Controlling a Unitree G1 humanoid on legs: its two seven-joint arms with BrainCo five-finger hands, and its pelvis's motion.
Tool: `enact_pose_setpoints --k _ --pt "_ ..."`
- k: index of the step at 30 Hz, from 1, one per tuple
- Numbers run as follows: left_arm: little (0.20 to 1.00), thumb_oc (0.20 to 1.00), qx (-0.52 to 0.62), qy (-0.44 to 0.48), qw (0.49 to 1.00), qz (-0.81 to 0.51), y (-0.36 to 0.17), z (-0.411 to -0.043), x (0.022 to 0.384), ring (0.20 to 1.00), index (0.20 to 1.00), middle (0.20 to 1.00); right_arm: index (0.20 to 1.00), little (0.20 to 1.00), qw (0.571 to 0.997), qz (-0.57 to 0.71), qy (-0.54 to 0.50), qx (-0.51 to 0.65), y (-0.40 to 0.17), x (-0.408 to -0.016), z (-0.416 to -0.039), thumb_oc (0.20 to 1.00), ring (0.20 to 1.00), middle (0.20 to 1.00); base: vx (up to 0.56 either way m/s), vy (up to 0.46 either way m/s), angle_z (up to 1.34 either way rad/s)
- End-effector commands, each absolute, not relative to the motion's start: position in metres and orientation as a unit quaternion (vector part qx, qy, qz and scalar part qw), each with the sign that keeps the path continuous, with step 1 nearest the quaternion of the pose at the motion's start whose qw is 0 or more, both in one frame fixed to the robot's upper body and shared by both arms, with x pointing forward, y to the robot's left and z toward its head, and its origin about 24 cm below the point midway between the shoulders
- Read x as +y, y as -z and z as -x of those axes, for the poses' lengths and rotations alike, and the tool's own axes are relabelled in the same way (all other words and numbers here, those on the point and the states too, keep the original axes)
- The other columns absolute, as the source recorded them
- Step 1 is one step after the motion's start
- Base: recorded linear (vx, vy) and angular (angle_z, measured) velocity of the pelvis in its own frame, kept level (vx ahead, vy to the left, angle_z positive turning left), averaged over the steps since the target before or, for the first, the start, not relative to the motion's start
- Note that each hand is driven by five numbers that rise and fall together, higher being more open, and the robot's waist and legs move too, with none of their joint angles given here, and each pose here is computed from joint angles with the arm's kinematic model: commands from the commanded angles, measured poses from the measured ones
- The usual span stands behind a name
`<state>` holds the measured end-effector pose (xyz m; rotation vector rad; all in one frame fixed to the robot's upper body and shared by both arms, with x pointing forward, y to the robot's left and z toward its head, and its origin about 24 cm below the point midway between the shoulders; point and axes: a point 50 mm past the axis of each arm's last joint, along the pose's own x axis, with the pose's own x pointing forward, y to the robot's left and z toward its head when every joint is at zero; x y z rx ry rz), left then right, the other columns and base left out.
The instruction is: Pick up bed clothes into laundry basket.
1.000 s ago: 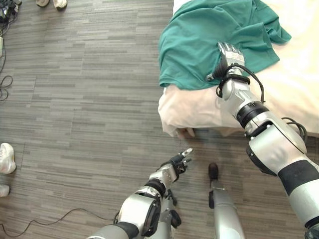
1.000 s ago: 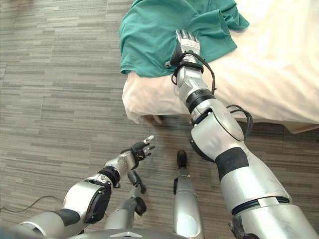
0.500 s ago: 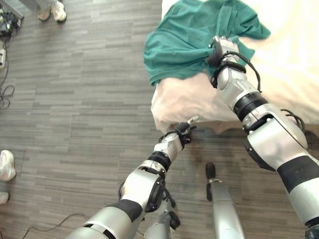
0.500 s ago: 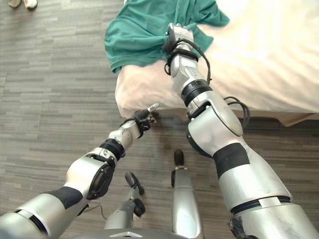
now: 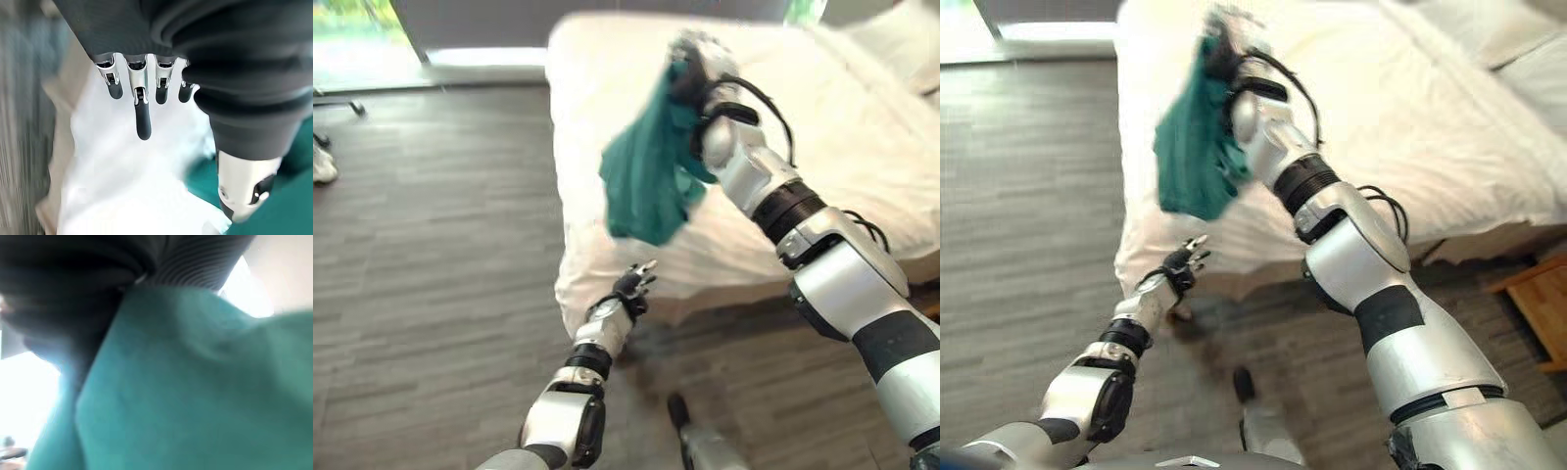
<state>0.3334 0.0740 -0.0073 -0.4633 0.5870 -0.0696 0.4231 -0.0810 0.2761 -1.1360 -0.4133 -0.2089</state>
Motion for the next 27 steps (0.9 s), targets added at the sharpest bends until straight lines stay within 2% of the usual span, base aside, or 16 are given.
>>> enact_pose_setpoints --k 1,7,16,22,24,27 --pt "1.0 1.0 0.203 0.102 0.95 0.216 -0.05 -0.364 0.051 1.0 1.0 1.0 0.2 0.2 0.798 0.508 0.158 -0.282 -0.341 -0.073 -0.413 0.2 0.2 0.2 -0.37 0.225 -0.51" --pt "1.0 1.0 0.158 0.144 0.957 0.197 -0.072 -0.368 0.047 1.0 1.0 1.0 0.2 0.2 0.794 0.509 0.143 -0.302 -0.333 -0.057 -0.411 0.2 0.2 0.2 -0.35 0.113 -0.7" --pt "1.0 1.0 0.158 0.151 0.944 0.249 -0.063 -0.355 0.047 1.0 1.0 1.0 0.2 0.2 0.837 0.434 0.103 -0.318 -0.312 -0.035 -0.404 0.2 0.2 0.2 -0.24 0.107 -1.26" --pt "1.0 1.0 0.168 0.181 0.924 0.291 -0.056 -0.338 0.033 1.0 1.0 1.0 0.2 0.2 0.839 0.401 0.099 -0.355 -0.32 -0.029 -0.392 0.2 0.2 0.2 -0.15 0.014 -1.74" --pt "1.0 1.0 0.156 0.208 0.916 0.306 -0.062 -0.333 0.022 1.0 1.0 1.0 0.2 0.2 0.83 0.39 0.097 -0.388 -0.342 -0.026 -0.384 0.2 0.2 0.2 -0.1 -0.104 -1.36" --pt "1.0 1.0 0.146 0.199 0.915 0.319 -0.067 -0.333 0.02 1.0 1.0 1.0 0.2 0.2 0.827 0.38 0.096 -0.403 -0.353 -0.03 -0.377 0.2 0.2 0.2 -0.05 -0.232 -1.13"
